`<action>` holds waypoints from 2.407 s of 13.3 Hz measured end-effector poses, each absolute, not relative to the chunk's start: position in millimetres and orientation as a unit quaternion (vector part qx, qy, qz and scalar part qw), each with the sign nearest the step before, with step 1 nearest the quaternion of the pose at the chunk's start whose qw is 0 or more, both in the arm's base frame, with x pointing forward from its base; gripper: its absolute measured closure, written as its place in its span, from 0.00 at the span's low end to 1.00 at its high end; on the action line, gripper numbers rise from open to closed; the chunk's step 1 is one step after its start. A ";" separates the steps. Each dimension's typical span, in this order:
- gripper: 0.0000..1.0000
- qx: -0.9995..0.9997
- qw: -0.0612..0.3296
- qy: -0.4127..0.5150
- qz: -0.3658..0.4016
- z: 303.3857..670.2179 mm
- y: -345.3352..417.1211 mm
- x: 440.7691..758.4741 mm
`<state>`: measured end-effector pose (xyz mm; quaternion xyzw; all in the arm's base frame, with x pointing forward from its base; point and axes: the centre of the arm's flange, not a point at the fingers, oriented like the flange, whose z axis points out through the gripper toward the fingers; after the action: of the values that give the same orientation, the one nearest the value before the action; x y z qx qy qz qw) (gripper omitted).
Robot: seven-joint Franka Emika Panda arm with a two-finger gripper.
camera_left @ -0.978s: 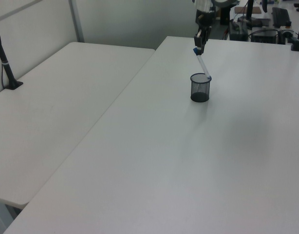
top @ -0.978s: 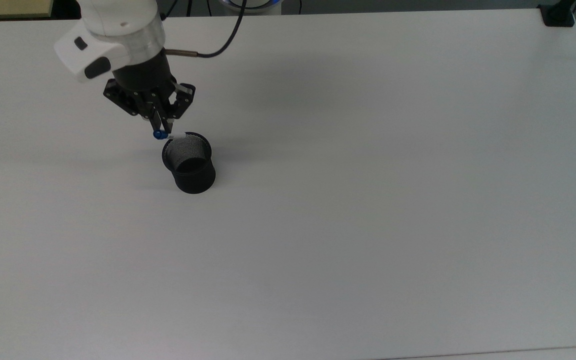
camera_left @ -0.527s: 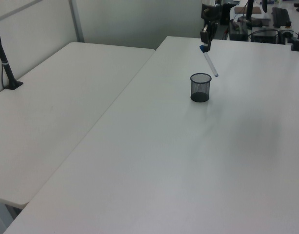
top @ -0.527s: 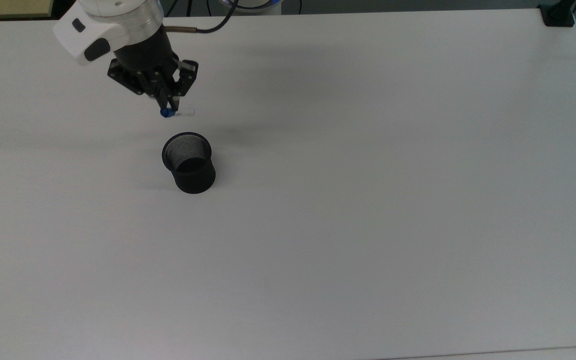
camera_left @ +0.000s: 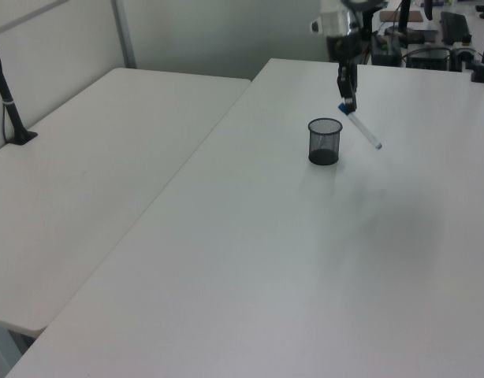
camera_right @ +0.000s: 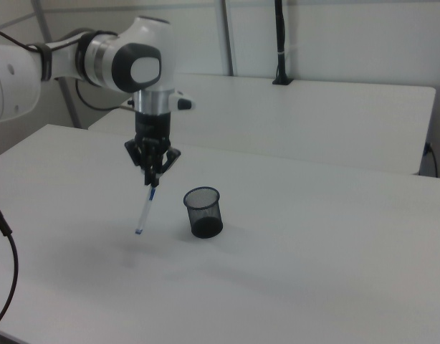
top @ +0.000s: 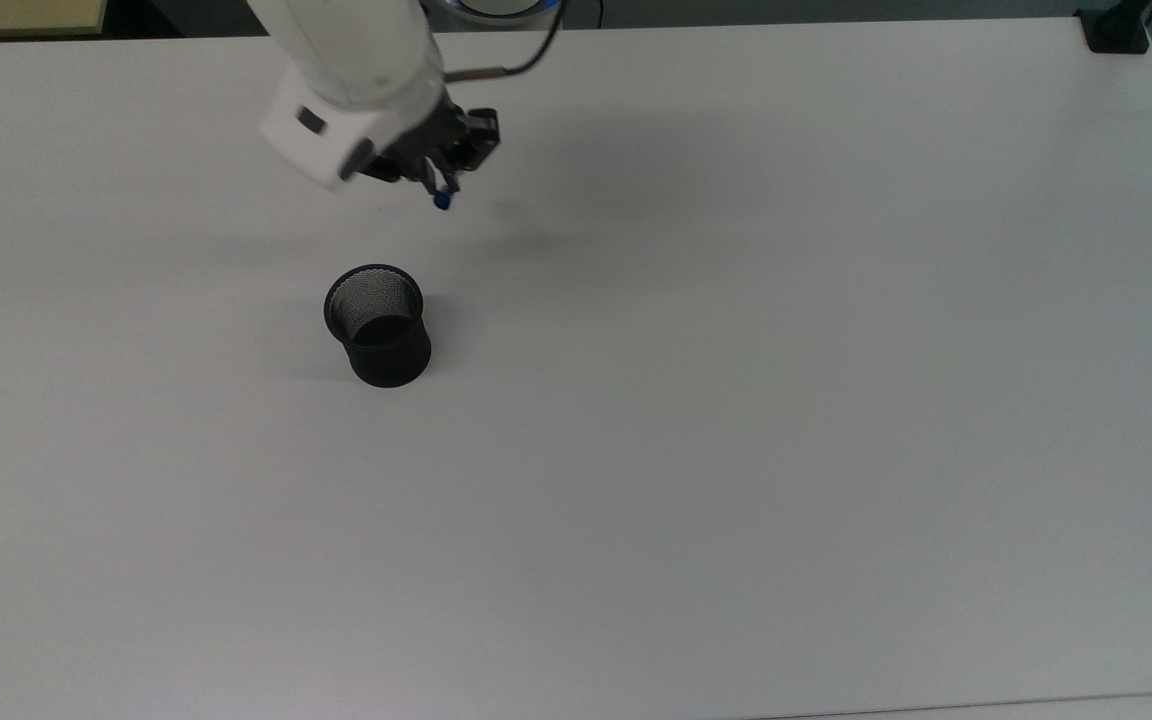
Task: Remove the marker
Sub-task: 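Carry the marker beside the cup and lower it onto the table, then open the gripper to release the marker and raise it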
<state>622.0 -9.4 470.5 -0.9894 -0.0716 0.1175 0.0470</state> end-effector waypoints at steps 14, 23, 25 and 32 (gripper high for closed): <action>0.79 -0.965 0.005 -0.127 0.229 349.2 62.6 631.0; 0.01 -0.979 -0.034 -0.097 0.176 362.2 66.0 644.7; 0.00 -0.983 -0.038 -0.088 0.160 363.9 73.0 648.0; 0.00 -0.998 -0.024 -0.010 0.050 491.2 2.4 641.2</action>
<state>641.2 2.4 491.2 -0.9984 -0.0097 0.0503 -0.0239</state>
